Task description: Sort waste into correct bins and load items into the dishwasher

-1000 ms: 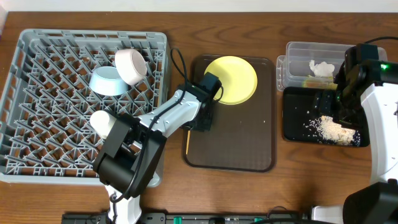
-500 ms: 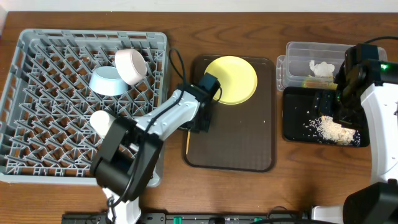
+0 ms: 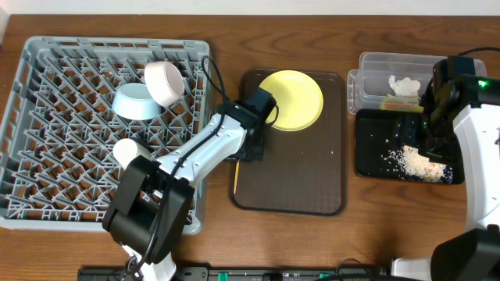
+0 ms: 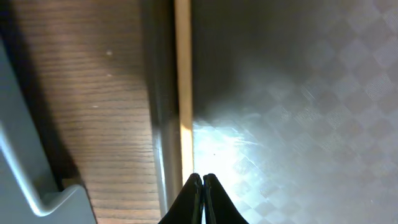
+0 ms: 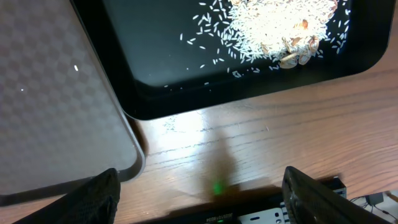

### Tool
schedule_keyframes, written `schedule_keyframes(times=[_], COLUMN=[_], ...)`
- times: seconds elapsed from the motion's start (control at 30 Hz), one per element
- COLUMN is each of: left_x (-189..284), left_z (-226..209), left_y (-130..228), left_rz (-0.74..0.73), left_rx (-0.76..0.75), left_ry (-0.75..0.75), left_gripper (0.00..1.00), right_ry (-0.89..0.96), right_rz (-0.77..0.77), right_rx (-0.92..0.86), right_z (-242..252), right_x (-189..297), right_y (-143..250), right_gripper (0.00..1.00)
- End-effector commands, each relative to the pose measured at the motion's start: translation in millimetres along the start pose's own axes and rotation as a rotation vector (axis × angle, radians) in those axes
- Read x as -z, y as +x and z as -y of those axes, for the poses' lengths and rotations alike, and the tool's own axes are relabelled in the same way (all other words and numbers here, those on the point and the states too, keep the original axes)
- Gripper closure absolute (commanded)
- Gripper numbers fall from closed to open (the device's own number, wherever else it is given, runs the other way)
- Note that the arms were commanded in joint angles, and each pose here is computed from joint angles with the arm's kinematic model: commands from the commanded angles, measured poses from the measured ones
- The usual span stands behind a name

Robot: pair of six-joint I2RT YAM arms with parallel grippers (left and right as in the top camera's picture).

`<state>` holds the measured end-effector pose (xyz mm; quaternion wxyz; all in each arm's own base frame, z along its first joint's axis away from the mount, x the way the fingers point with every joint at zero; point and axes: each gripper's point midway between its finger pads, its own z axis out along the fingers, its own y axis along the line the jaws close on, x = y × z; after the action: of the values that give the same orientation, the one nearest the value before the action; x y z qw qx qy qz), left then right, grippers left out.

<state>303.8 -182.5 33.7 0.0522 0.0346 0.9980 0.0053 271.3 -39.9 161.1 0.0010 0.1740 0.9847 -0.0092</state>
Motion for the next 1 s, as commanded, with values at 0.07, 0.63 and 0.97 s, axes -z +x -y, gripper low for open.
schedule_keyframes(times=[0.07,0.63,0.97], left_x=[5.8,5.8,5.8], left_z=[-7.8,-7.8,-7.7], left_y=[-8.6,-8.9,-9.0], left_rz=[0.04,0.041,0.041], left_rx=[0.067,0.067,0.066], left_ry=[-0.043,-0.043,-0.043], left_gripper=[0.94,0.94,0.94], right_ry=[-0.002,0.0,-0.001], right_rz=[0.006,0.0,0.001], right_rx=[-0.001,-0.008,-0.008], right_z=[2.5,2.9,2.8], right_x=[2.9,3.0,3.0], right_y=[-1.4,0.1,0.0], right_gripper=[0.18,0.19,0.19])
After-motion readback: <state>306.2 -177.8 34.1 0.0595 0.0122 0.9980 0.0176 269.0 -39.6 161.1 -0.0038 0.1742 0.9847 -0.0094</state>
